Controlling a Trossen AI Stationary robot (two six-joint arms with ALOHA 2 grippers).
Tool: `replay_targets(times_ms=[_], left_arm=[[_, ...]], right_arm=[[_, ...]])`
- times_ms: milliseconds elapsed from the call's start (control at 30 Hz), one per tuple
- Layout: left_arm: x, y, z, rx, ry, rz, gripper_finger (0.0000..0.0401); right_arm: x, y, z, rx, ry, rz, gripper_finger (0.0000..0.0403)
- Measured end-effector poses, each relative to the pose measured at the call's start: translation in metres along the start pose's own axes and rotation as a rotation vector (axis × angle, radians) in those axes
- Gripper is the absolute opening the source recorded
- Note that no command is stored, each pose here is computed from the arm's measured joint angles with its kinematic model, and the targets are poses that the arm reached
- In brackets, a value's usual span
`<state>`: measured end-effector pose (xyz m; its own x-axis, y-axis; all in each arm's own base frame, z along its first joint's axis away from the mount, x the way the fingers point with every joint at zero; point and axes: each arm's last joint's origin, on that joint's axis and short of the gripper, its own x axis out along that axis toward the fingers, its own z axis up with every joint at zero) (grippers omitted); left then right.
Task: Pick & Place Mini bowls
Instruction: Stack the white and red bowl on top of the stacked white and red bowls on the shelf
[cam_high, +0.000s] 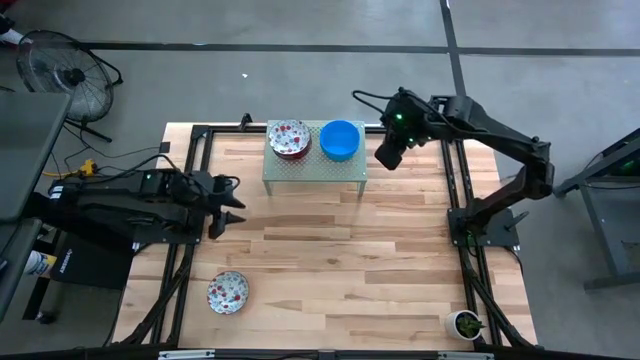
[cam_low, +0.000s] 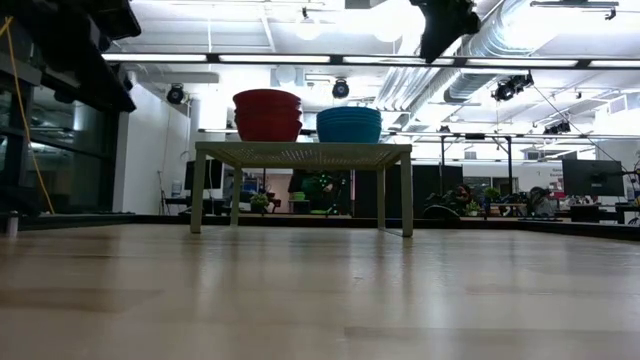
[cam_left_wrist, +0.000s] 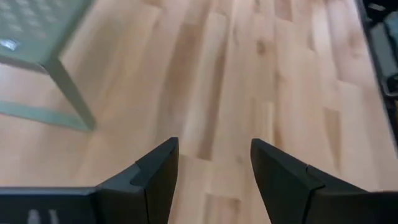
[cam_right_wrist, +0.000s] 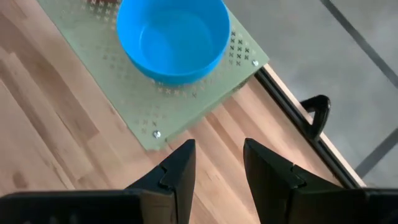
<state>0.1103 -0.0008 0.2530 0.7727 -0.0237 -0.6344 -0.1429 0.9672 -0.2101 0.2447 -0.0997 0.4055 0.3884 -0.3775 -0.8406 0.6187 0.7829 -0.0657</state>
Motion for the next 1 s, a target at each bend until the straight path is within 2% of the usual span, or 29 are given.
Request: replay_targets(times_ms=[200,400,767,1000], left_arm=[[0.000,-0.010,-0.007,-0.019,0.080,-0.104,0.0197],[0.009,-0.032,-0.015,-0.037,0.206,-0.196,0.0197],[0.037,-0.082,-0.042,-0.107,0.488,-0.167,0.0197],[0.055,-0.109,-0.057,-0.112,0.554,-0.179,0.0197]], right_arm=[[0.006,-0.005,-0.025,0.004,-0.001,-0.012,0.0124],[0.010,-0.004,-0.060,0.033,-0.062,0.060,0.0124],[-0.005,-0.010,-0.100,0.016,-0.137,0.108,0.0124],[-0.019,-0.013,-0.108,-0.001,-0.182,0.130,0.0124]])
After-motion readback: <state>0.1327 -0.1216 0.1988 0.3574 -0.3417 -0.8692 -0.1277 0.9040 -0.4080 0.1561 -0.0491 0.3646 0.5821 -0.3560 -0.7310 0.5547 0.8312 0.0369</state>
